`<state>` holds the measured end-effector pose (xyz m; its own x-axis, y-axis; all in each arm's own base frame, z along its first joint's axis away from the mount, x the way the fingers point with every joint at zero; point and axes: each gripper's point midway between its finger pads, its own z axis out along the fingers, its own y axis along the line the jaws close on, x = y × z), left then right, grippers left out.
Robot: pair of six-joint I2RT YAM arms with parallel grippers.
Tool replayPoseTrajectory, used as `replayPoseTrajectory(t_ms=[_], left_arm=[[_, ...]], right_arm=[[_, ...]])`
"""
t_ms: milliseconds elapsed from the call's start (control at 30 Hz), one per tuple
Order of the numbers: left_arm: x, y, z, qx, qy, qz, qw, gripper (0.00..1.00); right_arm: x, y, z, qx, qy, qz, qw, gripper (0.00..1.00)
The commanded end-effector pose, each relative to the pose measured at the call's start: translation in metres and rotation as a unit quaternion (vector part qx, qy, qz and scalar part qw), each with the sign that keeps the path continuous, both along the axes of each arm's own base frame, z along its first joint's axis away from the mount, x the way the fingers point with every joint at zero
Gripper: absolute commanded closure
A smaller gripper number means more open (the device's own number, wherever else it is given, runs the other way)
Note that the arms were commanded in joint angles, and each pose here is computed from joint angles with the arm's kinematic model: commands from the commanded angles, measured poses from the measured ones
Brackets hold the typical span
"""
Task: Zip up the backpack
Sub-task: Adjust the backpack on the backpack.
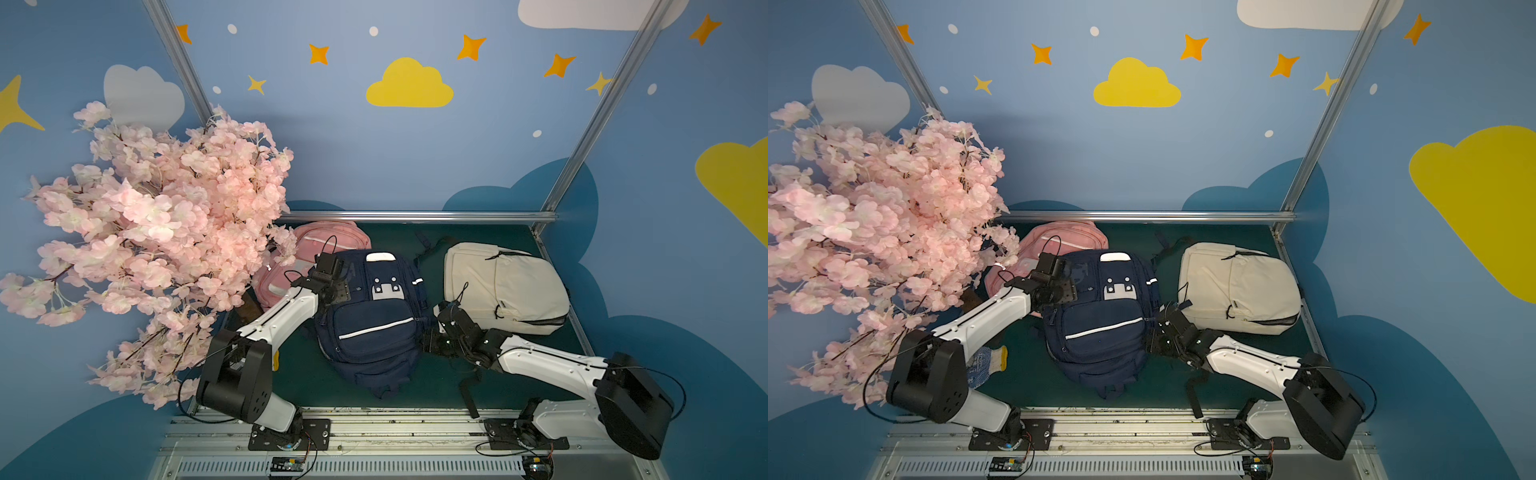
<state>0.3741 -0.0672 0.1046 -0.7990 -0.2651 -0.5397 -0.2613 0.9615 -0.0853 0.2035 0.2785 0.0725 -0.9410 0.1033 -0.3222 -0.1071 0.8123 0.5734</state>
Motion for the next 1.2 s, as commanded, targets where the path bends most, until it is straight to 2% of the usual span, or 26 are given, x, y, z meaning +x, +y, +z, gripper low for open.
replayPoseTrajectory(t_ms=[0,133,200,267,367,400,467,567,700,767,833,867,967,1100,1167], left_arm=[[0.007,0.006,-0.014,-0.005,0.019,0.013,1.0,0.26],[0.012,-0.001,-0.034,-0.016,0.05,0.007,0.999,0.37],[0.012,-0.006,-0.039,-0.027,0.067,0.002,0.997,0.48],[0.012,-0.011,-0.037,-0.039,0.069,-0.002,0.997,0.59],[0.012,-0.015,-0.026,-0.057,0.051,-0.006,0.997,0.76],[0.012,-0.017,-0.02,-0.062,0.045,-0.007,0.997,0.81],[0.01,-0.019,-0.007,-0.072,0.029,-0.012,0.997,0.9],[0.004,-0.02,0.022,-0.083,-0.006,-0.013,0.996,0.97],[-0.011,-0.02,0.062,-0.1,-0.072,-0.012,0.992,0.97],[-0.023,-0.021,0.078,-0.105,-0.098,-0.012,0.99,0.97],[-0.035,-0.021,0.089,-0.108,-0.115,-0.01,0.987,0.97],[-0.042,-0.021,0.093,-0.112,-0.124,-0.01,0.986,0.97],[-0.064,-0.025,0.1,-0.129,-0.145,-0.009,0.981,0.97],[-0.092,-0.038,0.096,-0.173,-0.161,-0.004,0.972,0.97],[-0.104,-0.05,0.084,-0.201,-0.159,-0.002,0.967,0.97]], right_arm=[[0.001,0.022,-0.004,0.038,0.021,0.005,0.999,0.42],[0.004,0.034,-0.019,0.021,0.052,0.014,0.998,0.41],[0.003,0.035,-0.028,0.015,0.063,0.015,0.998,0.46],[0.005,0.034,-0.032,0.012,0.067,0.014,0.998,0.62],[0.012,0.03,-0.031,0.01,0.059,0.008,0.998,0.97],[0.016,0.028,-0.027,0.007,0.052,0.005,0.999,1.0],[0.025,0.019,-0.021,-0.008,0.038,-0.005,0.999,1.0],[0.041,0.007,-0.002,-0.021,0.004,-0.015,1.0,1.0],[0.064,-0.009,0.038,-0.045,-0.06,-0.026,0.997,1.0],[0.08,-0.025,0.061,-0.064,-0.091,-0.074,0.991,1.0],[0.095,-0.036,0.088,-0.08,-0.153,-0.077,0.982,1.0],[0.104,-0.04,0.106,-0.086,-0.194,-0.078,0.974,1.0],[0.124,-0.055,0.149,-0.095,-0.257,-0.087,0.958,1.0],[0.153,-0.066,0.177,-0.093,-0.275,-0.084,0.953,1.0],[0.173,-0.066,0.177,-0.093,-0.27,-0.08,0.955,1.0]])
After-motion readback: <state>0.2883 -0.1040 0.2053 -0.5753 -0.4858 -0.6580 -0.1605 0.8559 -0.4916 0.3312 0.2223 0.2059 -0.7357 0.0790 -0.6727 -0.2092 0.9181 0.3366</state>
